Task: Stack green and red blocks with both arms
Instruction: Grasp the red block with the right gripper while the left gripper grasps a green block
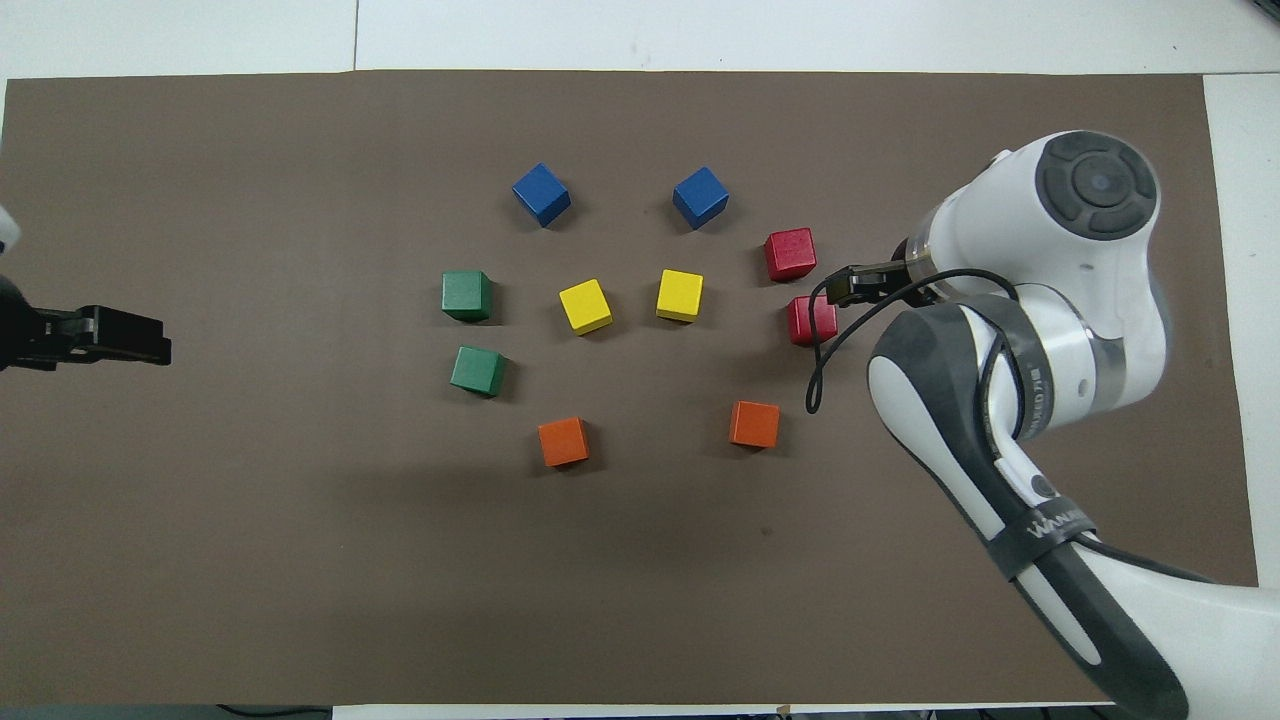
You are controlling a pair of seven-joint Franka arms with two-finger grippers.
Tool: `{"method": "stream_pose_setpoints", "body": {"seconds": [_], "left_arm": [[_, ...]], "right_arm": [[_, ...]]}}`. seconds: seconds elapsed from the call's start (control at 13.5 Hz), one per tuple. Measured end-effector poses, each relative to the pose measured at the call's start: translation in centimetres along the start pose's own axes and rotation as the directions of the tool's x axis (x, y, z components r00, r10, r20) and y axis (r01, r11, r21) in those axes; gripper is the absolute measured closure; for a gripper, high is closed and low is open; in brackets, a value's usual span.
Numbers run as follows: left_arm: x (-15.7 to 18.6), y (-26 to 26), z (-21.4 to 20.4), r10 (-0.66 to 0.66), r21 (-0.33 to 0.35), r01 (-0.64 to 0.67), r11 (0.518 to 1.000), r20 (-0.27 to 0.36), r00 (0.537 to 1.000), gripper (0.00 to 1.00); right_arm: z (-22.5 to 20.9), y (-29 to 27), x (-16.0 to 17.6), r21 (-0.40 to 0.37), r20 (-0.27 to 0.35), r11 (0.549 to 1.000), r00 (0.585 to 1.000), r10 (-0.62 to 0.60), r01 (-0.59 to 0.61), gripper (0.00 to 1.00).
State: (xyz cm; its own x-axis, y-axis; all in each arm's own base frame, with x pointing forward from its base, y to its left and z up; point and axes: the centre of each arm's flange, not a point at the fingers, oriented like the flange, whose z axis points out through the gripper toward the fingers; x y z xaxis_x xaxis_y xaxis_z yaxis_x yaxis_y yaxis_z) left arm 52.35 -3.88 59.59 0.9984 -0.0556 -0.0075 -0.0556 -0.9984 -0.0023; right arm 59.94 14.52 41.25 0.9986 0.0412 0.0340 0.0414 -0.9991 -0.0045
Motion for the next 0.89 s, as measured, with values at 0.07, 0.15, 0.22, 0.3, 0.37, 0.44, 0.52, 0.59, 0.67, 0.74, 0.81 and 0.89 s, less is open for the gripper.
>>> {"method": "stream_pose_setpoints", "body": {"seconds": [0.07, 0.15, 0.22, 0.3, 0.37, 0.44, 0.52, 0.59, 0.67, 0.74, 0.81, 0.89], "left_arm": [[0.3, 1.6, 1.1, 0.029, -0.001, -0.029, 1.0, -0.01, 1.0, 0.0], [0.6, 3.4, 2.7, 0.059, -0.009, -0.059, 0.998, -0.025, 0.998, 0.0], [0.8, 5.2, 4.4, 0.085, -0.02, -0.086, 0.996, -0.037, 0.996, 0.0], [0.9, 7.0, 6.3, 0.115, -0.026, -0.116, 0.993, -0.038, 0.993, 0.0], [1.1, 9.1, 8.5, 0.148, -0.031, -0.149, 0.988, -0.029, 0.989, 0.0], [1.4, 11.0, 10.7, 0.177, -0.038, -0.178, 0.983, -0.019, 0.984, 0.0], [1.7, 13.0, 13.0, 0.203, -0.047, -0.203, 0.978, -0.018, 0.979, 0.0], [1.9, 14.7, 15.3, 0.224, -0.055, -0.225, 0.973, -0.023, 0.974, 0.0], [1.9, 16.0, 17.5, 0.243, -0.057, -0.244, 0.968, -0.025, 0.97, 0.0], [1.7, 16.9, 19.1, 0.256, -0.057, -0.257, 0.965, -0.024, 0.966, 0.0], [1.7, 17.8, 20.4, 0.269, -0.056, -0.27, 0.961, -0.024, 0.963, 0.0], [1.7, 18.5, 21.4, 0.279, -0.056, -0.28, 0.958, -0.023, 0.96, 0.0]], "right_arm": [[0.9, -0.4, 0.1, 0.002, -0.003, 1.0, 1.0, -0.005, 0.005, 0.0], [1.9, -0.6, 0.2, 0.005, -0.007, 1.0, 1.0, -0.008, 0.008, 0.0], [2.7, -0.8, 0.2, 0.007, -0.009, 1.0, 1.0, -0.012, 0.012, 0.0], [3.5, -1.1, 0.1, 0.007, -0.006, 1.0, 1.0, -0.016, 0.016, 0.0], [4.1, -1.2, 0.1, 0.007, 0.0, 1.0, 1.0, -0.015, 0.015, 0.0], [4.7, -1.3, 0.1, 0.008, 0.003, 1.0, 1.0, -0.004, 0.004, 0.0], [5.1, -1.4, 0.2, 0.009, 0.0, 1.0, 1.0, 0.008, -0.008, 0.0], [5.6, -1.6, 0.3, 0.009, 0.003, 1.0, 1.0, 0.015, -0.015, 0.0], [6.0, -1.9, 0.3, 0.01, 0.006, 1.0, 1.0, 0.023, -0.023, 0.0], [6.5, -2.1, 0.3, 0.011, 0.005, 0.999, 1.0, 0.031, -0.031, 0.0], [6.9, -2.5, 0.3, 0.013, 0.003, 0.999, 0.999, 0.039, -0.039, 0.0], [7.5, -3.1, 0.3, 0.016, -0.001, 0.999, 0.999, 0.042, -0.042, 0.0]]}}
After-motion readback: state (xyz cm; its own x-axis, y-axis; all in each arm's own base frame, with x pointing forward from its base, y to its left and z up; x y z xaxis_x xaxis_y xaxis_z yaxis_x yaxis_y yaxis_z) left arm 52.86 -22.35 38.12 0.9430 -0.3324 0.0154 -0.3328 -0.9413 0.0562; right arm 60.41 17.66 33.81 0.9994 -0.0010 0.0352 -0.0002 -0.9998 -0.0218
